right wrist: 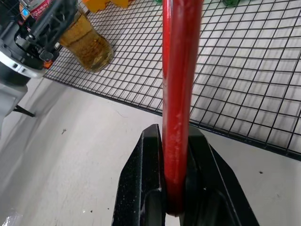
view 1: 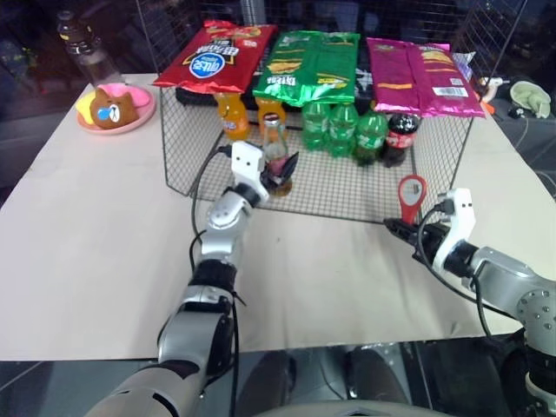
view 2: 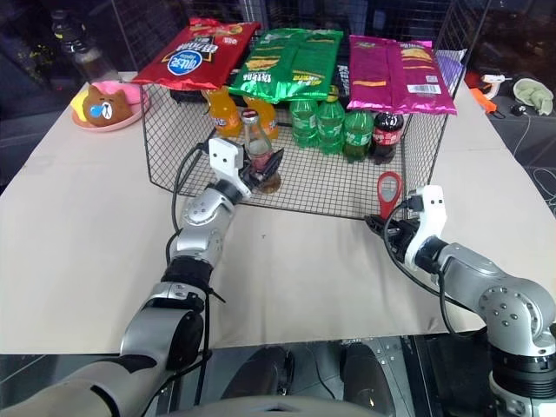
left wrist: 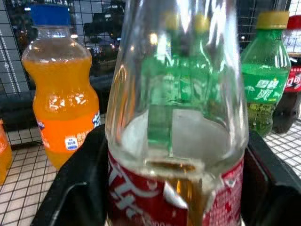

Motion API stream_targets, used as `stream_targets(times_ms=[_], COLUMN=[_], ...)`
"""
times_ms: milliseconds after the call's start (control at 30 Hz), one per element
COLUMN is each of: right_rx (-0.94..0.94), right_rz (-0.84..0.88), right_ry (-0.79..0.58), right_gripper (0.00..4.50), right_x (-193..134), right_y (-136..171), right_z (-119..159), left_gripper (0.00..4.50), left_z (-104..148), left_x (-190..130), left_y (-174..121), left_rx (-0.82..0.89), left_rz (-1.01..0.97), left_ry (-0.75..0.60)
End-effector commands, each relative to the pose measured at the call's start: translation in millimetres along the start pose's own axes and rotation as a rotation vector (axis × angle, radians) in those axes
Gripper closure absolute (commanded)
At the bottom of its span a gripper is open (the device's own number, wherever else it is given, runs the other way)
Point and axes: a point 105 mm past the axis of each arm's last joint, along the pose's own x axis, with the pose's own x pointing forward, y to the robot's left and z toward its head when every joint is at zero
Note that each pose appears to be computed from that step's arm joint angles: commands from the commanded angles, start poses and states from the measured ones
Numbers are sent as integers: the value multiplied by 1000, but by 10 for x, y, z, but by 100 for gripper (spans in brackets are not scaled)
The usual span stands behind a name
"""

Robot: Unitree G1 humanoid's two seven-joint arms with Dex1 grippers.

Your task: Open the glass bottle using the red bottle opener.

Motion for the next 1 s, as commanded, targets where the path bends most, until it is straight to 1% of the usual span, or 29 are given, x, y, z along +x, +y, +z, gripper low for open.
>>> stream_targets(times_ms=[33, 133, 267, 333, 467, 533, 667, 833, 1000], right_rx=[-21, -23, -64, -130, -252, -317, -416, -566, -571], right_rz=[18, 21, 32, 27, 27, 1, -14, -40, -70], right_ry=[-43, -47, -92, -126, -133, -143, -176, -187, -221], right_gripper=[450, 450, 450, 450, 450, 450, 450, 450, 450], right_x=[-22, -9, -2, -22, -105, -96, -38, 36, 32], right_y=[60, 66, 100, 110, 92, 51, 52, 51, -1], right_z=[90, 98, 205, 281, 265, 241, 207, 187, 233], left_gripper=[180, 180, 180, 180, 180, 180, 180, 180, 180], left_z=[119, 164, 343, 410, 500, 486, 401, 303, 274], left_x=[-26, -72, -197, -272, -493, -589, -658, -674, -686], left_y=[-20, -99, -346, -476, -753, -861, -963, -1007, -1038], left_rx=[16, -1, -37, -45, -94, -127, -110, -117, -140], left_rz=[-29, -69, -202, -271, -409, -456, -469, -465, -457], left_ry=[-47, -60, -96, -88, -53, -27, 5, 25, 10])
